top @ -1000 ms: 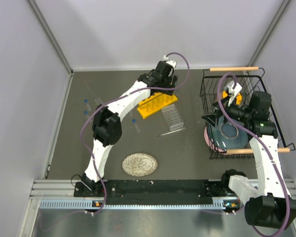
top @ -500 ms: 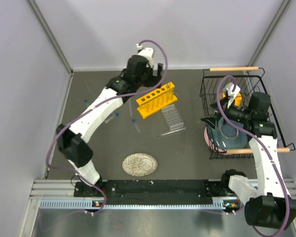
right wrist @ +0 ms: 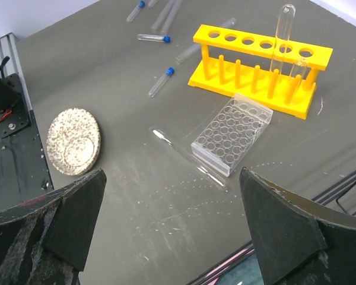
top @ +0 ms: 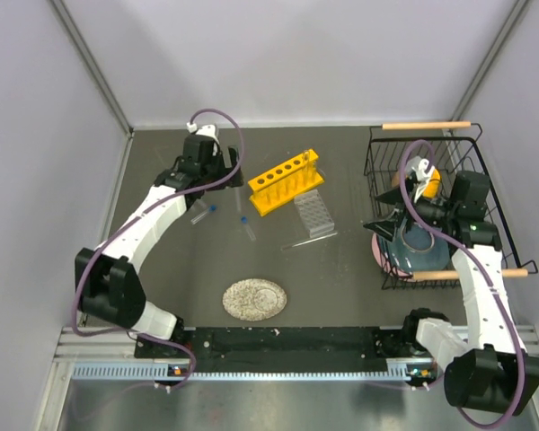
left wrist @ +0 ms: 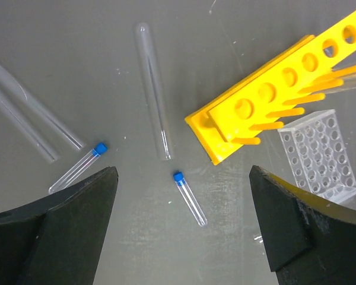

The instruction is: Organize the chemistry lab equipment

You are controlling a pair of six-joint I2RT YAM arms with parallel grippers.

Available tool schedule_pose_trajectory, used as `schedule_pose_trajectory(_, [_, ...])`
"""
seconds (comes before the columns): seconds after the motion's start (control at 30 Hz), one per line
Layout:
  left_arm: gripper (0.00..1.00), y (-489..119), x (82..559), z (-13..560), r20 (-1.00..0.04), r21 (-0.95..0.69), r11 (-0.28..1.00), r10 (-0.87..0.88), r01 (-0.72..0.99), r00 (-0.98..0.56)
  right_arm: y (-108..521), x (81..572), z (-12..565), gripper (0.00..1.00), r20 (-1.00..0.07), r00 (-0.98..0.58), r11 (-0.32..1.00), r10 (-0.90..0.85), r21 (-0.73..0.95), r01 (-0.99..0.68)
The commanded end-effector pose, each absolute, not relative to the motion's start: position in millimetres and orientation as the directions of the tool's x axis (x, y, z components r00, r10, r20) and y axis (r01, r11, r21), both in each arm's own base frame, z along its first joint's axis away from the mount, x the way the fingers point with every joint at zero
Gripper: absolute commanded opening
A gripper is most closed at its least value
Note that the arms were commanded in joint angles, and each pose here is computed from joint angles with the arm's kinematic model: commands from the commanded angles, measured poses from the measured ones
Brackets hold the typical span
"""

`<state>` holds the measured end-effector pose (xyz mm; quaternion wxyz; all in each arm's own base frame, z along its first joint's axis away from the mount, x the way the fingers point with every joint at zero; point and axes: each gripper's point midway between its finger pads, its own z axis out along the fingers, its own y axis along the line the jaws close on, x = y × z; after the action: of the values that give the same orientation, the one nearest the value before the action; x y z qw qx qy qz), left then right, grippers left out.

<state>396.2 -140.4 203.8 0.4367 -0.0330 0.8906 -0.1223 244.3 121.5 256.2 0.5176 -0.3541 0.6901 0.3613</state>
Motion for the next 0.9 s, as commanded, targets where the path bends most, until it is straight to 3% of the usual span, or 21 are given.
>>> schedule_pose_trajectory(0.0, [0.97, -140.6, 410.4, 178.4, -0.720, -0.256, 0.967, -0.184, 0.009, -0.670, 122.6, 244.0, 260.9, 0.96, -0.977, -0.183, 0.450, -0.105, 0.118, -0.885])
schedule_pose_trajectory(0.3, [0.87, -135.0, 438.5, 115.3, -0.609, -0.120, 0.991, -0.115, -0.052, -0.785, 126.6, 231.6, 267.6, 0.95, -0.972, -0.187, 0.432, -0.140, 0.110, -0.895])
schedule_pose_trajectory(0.67, [0.64, -142.7, 444.8, 55.4, -0.505, -0.112, 0.993, -0.085, -0.032, -0.859, 138.8, 229.0, 256.8, 0.95, -0.957, -0.204, 0.424, -0.207, 0.100, -0.900])
schedule_pose_trajectory(0.87, [0.58, -144.5, 441.7, 34.9, -0.464, -0.117, 0.992, -0.090, -0.040, -0.881, 144.9, 227.8, 258.6, 0.95, -0.954, -0.198, 0.412, -0.224, 0.091, -0.906])
